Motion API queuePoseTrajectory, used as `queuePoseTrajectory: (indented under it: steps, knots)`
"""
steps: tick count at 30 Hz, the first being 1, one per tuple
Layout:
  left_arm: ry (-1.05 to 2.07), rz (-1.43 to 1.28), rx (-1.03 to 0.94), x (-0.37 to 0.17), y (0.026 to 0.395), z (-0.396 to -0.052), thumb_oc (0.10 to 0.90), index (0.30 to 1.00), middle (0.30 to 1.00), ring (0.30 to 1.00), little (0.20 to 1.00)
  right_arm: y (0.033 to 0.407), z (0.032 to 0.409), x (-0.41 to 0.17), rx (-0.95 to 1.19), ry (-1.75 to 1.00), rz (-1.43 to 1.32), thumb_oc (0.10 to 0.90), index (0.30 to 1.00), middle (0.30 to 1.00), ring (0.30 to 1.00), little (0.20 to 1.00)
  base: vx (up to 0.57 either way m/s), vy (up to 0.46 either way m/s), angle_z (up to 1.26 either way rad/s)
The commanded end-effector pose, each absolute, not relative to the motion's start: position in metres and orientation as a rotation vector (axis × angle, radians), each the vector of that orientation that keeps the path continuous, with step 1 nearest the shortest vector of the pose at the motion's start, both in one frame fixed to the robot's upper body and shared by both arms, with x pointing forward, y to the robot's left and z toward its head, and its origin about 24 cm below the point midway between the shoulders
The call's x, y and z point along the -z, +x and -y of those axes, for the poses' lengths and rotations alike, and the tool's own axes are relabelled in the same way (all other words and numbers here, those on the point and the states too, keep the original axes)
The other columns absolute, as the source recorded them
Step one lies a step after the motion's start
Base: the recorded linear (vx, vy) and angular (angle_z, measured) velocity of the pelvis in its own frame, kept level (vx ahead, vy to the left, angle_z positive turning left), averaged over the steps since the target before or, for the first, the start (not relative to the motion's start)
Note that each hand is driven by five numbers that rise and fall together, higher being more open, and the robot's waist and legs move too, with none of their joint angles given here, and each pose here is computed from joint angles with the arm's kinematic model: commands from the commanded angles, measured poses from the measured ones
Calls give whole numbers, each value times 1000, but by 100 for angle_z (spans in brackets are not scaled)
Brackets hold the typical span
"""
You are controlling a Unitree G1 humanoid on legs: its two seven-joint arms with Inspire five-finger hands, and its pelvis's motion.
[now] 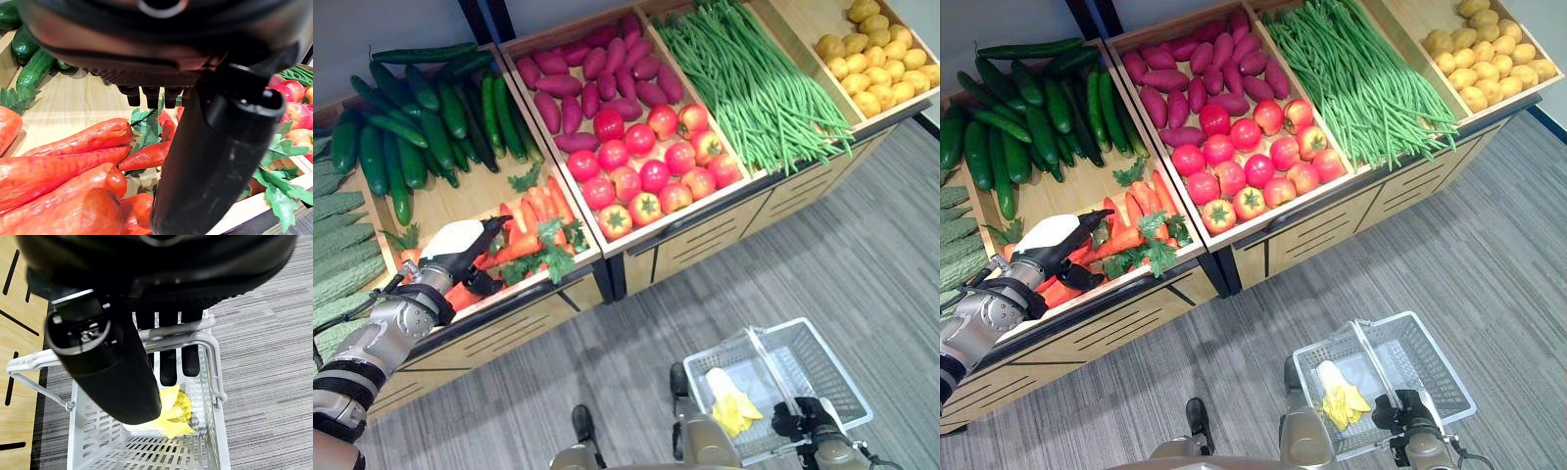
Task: Get the vegetables into the basket
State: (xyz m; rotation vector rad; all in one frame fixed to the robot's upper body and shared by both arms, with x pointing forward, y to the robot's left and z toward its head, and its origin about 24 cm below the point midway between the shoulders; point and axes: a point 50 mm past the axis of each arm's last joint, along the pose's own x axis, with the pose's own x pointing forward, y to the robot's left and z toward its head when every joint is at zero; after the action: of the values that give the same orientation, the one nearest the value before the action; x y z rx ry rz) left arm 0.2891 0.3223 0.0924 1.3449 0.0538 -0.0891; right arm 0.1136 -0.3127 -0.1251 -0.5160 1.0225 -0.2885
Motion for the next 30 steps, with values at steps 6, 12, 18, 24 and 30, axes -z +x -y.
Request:
queuePoseTrajectory:
  steps: [6, 12, 18, 24, 30]
  knots:
    - [1361, 199, -147, -162, 312, -327, 400, 300, 300, 300, 300, 122, 335, 109, 332, -620, -957, 400, 300, 300, 300, 300, 0, 0, 0]
    - [1454, 160, -134, -143, 309, -328, 400, 300, 300, 300, 300, 124, 332, 110, 341, -611, -948, 400, 300, 300, 300, 300, 0, 0, 0]
    - [1480, 135, -163, -135, 307, -332, 400, 300, 300, 300, 300, 122, 331, 112, 344, -612, -954, 400, 300, 300, 300, 300, 0, 0, 0]
    - [1528, 168, -214, -145, 307, -336, 400, 300, 300, 300, 300, 124, 330, 111, 336, -627, -946, 400, 300, 300, 300, 300, 0, 0, 0]
    - [1351, 313, -444, -172, 306, -340, 400, 300, 300, 300, 300, 121, 326, 115, 333, -627, -962, 400, 300, 300, 300, 300, 7, -1, 0]
